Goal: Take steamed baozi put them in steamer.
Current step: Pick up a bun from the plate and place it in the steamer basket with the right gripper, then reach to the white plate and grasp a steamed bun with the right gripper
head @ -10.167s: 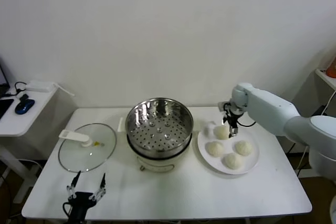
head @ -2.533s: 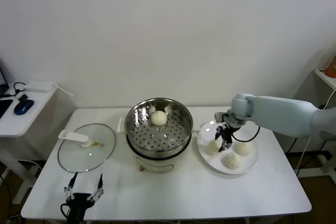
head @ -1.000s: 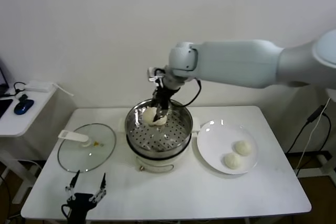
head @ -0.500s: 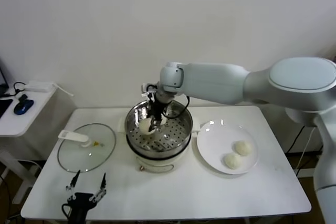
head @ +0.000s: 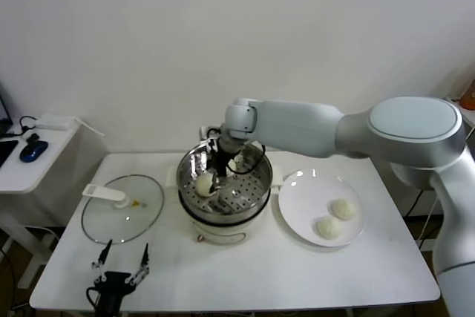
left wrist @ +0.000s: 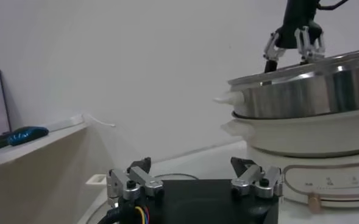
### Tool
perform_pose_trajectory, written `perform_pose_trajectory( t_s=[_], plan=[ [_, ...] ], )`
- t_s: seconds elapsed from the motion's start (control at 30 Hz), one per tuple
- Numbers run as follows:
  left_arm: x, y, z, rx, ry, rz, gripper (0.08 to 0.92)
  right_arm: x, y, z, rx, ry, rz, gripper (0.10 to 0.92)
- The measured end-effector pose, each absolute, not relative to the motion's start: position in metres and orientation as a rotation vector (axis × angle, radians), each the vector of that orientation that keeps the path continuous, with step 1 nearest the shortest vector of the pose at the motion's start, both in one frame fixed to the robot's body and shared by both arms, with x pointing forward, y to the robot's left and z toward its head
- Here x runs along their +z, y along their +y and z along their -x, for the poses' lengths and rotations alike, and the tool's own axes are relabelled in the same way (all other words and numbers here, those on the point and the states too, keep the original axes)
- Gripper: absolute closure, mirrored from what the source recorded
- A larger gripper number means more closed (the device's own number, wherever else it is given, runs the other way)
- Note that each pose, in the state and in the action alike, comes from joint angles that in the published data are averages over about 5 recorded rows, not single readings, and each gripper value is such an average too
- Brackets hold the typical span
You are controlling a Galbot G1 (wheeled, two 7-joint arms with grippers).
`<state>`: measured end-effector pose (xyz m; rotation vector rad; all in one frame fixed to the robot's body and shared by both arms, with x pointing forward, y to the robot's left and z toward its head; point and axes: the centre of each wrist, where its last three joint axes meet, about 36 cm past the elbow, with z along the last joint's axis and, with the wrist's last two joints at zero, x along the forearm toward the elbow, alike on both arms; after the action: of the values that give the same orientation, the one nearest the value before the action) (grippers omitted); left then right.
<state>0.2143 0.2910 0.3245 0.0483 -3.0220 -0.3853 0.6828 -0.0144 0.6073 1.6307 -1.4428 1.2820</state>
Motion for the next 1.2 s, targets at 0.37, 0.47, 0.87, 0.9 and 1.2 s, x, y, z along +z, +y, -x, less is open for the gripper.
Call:
perform_pose_trajectory(
  t_s=[0.37, 0.47, 0.87, 0.9, 1.2],
  plan=[
    [0.327, 0.292, -0.212, -0.389, -3.016, -0.056, 0.177, 0.684, -0.097, -0.690, 1.328, -1.337, -1.606, 0.200],
    [0.326, 0.291, -0.213, -0.386, -3.016, -0.059, 0.177, 0.694, -0.134, -0.689, 1.335, -1.305, -1.580, 0.200],
    [0.321, 0.287, -0.216, -0.366, -3.004, -0.072, 0.177, 0.646, -0.274, -0.667, 1.387, -1.176, -1.463, 0.200],
    [0.321, 0.287, -0.216, -0.365, -3.004, -0.073, 0.177, 0.639, -0.283, -0.664, 1.390, -1.168, -1.453, 0.200],
    [0.319, 0.285, -0.216, -0.363, -2.994, -0.077, 0.177, 0.577, -0.319, -0.649, 1.400, -1.120, -1.417, 0.200]
  ],
)
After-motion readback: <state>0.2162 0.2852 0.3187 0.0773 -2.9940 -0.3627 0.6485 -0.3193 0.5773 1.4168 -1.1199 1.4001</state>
